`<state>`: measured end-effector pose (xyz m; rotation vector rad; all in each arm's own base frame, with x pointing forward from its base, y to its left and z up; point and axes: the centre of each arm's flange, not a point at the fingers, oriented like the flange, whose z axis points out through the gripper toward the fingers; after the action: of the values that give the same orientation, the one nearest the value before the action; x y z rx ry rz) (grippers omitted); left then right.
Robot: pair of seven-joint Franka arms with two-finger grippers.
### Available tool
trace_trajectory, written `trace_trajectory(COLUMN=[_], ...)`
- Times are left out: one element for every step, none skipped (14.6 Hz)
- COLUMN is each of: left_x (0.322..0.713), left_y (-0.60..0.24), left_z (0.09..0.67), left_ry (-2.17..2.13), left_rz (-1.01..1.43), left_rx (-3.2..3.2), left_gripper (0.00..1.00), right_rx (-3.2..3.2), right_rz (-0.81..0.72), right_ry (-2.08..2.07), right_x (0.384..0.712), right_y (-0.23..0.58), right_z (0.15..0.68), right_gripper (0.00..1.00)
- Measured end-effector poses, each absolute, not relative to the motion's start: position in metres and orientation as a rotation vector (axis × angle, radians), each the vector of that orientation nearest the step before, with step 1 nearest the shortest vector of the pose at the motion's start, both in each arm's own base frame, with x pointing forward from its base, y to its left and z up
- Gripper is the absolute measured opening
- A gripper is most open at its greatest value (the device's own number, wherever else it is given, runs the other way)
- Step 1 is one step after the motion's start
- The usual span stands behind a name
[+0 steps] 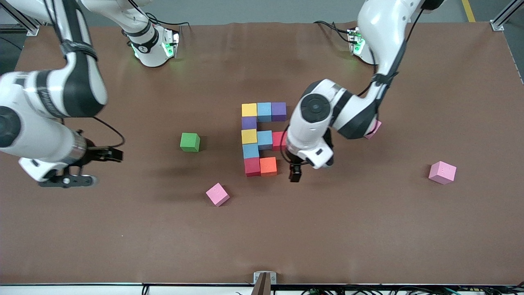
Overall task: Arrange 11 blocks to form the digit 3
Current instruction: 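Grasp pink with the left gripper while the right gripper returns to rest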
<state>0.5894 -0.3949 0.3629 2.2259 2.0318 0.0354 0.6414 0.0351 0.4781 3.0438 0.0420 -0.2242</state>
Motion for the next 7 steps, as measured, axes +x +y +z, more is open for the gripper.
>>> trace_trajectory(left_x=[0.589,0.587,0.583,0.578,0.574,0.57,0.567], left_y=[-0.372,-0.349,-0.328,-0.304,-0.282,-0.261,-0.241], left_z=[0.375,0.385,0.391,0.393,0.392,0.389,0.384], left_ry=[1.988,1.945,1.901,1.852,1.814,1.778,1.739], left_rz=[0.051,0.065,0.075,0.081,0.082,0.077,0.07], left_rx=[2.27,2.316,2.37,2.431,2.483,2.532,2.582], left_gripper=[1.0,1.0,1.0,1.0,1.0,1.0,1.0], right_rx=[3.047,3.049,3.05,3.05,3.05,3.05,3.051], right_rz=[-0.246,-0.266,-0.283,-0.296,-0.305,-0.307,-0.3], right_ry=[0.032,0.018,0.004,-0.008,-0.014,-0.021,-0.029], right_x=[0.637,0.634,0.632,0.63,0.628,0.627,0.627], right_y=[0.018,0.005,-0.004,-0.009,-0.011,-0.013,-0.016], right_z=[0.487,0.496,0.505,0.514,0.523,0.531,0.539], right_gripper=[1.0,1.0,1.0,1.0,1.0,1.0,1.0])
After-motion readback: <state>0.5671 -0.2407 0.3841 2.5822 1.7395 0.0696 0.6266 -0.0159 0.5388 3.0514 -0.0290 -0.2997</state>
